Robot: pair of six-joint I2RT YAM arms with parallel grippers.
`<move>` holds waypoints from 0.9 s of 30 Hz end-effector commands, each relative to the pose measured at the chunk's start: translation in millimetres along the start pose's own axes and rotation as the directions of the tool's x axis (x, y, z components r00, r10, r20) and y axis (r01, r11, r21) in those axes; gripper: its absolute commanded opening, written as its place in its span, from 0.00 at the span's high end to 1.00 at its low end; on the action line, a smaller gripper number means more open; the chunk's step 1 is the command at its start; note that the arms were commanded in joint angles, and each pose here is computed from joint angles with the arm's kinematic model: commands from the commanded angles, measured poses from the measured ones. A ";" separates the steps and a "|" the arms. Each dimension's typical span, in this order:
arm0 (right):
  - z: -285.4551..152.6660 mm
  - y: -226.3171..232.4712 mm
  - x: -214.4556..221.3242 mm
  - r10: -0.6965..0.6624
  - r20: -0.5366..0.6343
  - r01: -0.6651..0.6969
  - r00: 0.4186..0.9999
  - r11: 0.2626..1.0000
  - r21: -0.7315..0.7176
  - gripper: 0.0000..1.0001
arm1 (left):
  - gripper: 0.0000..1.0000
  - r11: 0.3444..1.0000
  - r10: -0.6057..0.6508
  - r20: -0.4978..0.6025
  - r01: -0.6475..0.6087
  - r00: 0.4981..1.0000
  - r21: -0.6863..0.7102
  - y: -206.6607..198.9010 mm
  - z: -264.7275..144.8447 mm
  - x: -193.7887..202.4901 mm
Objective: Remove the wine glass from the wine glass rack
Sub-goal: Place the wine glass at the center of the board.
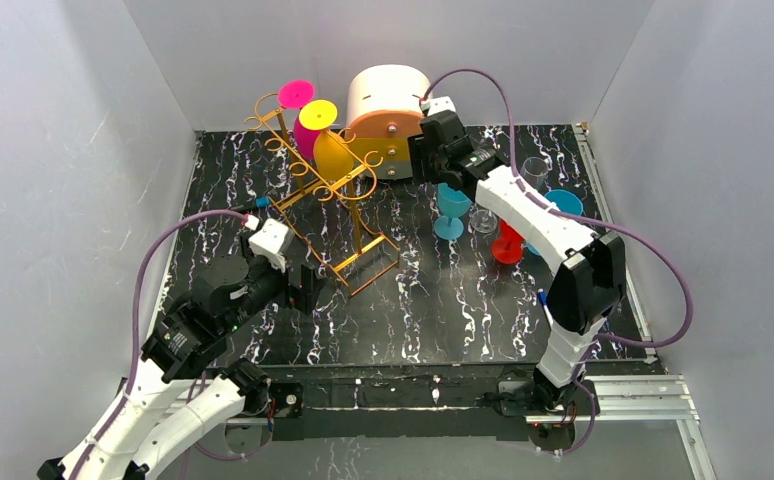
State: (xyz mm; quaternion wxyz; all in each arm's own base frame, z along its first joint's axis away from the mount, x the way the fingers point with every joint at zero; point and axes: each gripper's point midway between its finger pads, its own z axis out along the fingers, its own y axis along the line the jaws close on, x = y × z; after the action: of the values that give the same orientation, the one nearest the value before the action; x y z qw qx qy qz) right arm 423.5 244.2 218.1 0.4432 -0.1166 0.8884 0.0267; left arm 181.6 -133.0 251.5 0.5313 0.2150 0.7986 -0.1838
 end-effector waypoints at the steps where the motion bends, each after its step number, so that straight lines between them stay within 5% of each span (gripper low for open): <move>1: -39.8 6.8 -48.1 0.083 0.100 -0.074 0.992 0.993 -0.095 0.26 | 0.02 0.995 -0.052 0.046 0.056 0.998 -0.077 11.4 -2.6 -12.5; 15: -164.1 63.9 -191.9 0.465 0.381 -0.151 0.799 0.768 -0.622 0.19 | 0.02 0.975 -0.147 0.047 0.152 0.988 -0.160 22.7 5.5 -1.8; 20: -172.5 106.4 -215.3 0.481 0.341 -0.045 0.808 0.627 -0.778 0.19 | 0.02 0.972 -0.169 0.073 0.179 0.983 -0.153 21.8 1.4 -5.1; 27: -137.8 133.3 -243.2 0.562 0.181 -0.180 0.807 0.527 -0.830 0.19 | 0.02 0.969 -0.191 0.112 0.206 0.975 -0.138 20.4 -5.3 -12.0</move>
State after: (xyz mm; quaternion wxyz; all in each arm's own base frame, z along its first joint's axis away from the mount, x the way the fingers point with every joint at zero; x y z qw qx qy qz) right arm 421.0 379.1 491.9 0.5632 -0.1092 0.6615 0.4830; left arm 192.5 -118.2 257.6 0.5522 0.1018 0.8071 -0.1823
